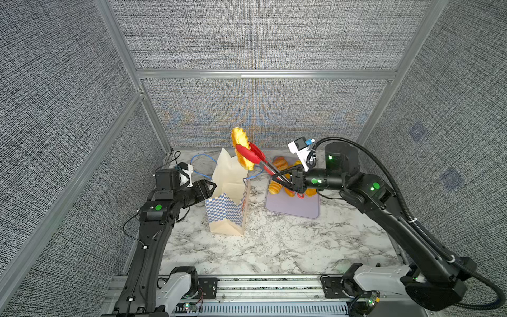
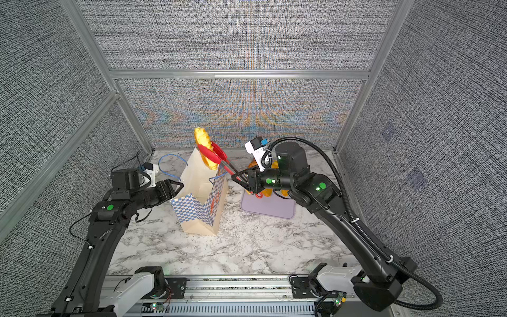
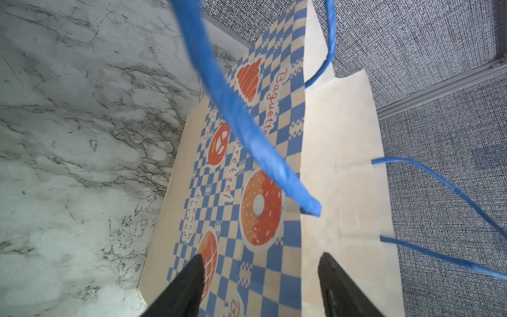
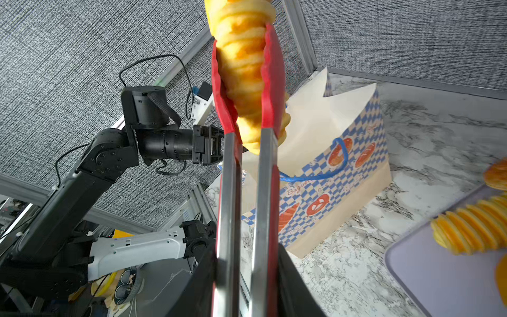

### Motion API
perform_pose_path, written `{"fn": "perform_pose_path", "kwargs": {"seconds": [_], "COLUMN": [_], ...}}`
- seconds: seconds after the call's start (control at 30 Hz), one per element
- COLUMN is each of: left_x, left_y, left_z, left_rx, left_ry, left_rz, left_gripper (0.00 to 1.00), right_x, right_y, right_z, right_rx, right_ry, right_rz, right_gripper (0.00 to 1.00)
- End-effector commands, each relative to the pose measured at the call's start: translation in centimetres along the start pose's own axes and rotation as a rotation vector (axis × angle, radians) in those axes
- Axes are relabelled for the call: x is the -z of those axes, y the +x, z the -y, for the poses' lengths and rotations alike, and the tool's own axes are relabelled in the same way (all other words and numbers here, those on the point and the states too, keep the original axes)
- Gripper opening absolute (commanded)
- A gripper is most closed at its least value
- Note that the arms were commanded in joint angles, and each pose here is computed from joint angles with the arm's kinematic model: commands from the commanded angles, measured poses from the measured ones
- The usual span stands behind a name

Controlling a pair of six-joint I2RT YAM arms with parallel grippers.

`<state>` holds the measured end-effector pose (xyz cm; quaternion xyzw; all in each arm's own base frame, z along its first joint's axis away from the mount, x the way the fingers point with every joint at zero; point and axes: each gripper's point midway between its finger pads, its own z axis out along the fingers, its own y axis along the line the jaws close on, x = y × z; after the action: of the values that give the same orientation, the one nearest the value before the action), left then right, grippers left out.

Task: Pack bread into a paper bag
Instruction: Place the bread in the paper bag.

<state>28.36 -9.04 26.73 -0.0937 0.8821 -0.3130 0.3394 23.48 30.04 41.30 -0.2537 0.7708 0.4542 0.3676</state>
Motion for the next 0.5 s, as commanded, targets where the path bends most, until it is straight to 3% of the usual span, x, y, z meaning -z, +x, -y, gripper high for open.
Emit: {"fn": "perform_pose_path", "kwargs": {"seconds": [0.0, 0.47], "left_x": [0.1, 0.1], "left_y": [-0.2, -0.1], "left_z": [0.4, 0.3], "left_rx": [-0.008, -0.006], "left_ry": [0.017, 0.012], "left_rz": [0.008, 0.006], "left_gripper": [0.67, 0.66], "right_x": [-0.7, -4.1], "right_y": [-0.5, 3.4], "right_z": [-0.7, 1.7], "right_rx": [0.033, -0.003], "right_ry": [-0.028, 0.038], "right_rz": [0.006, -0.158], "right_gripper": [0.34, 0.34]}}
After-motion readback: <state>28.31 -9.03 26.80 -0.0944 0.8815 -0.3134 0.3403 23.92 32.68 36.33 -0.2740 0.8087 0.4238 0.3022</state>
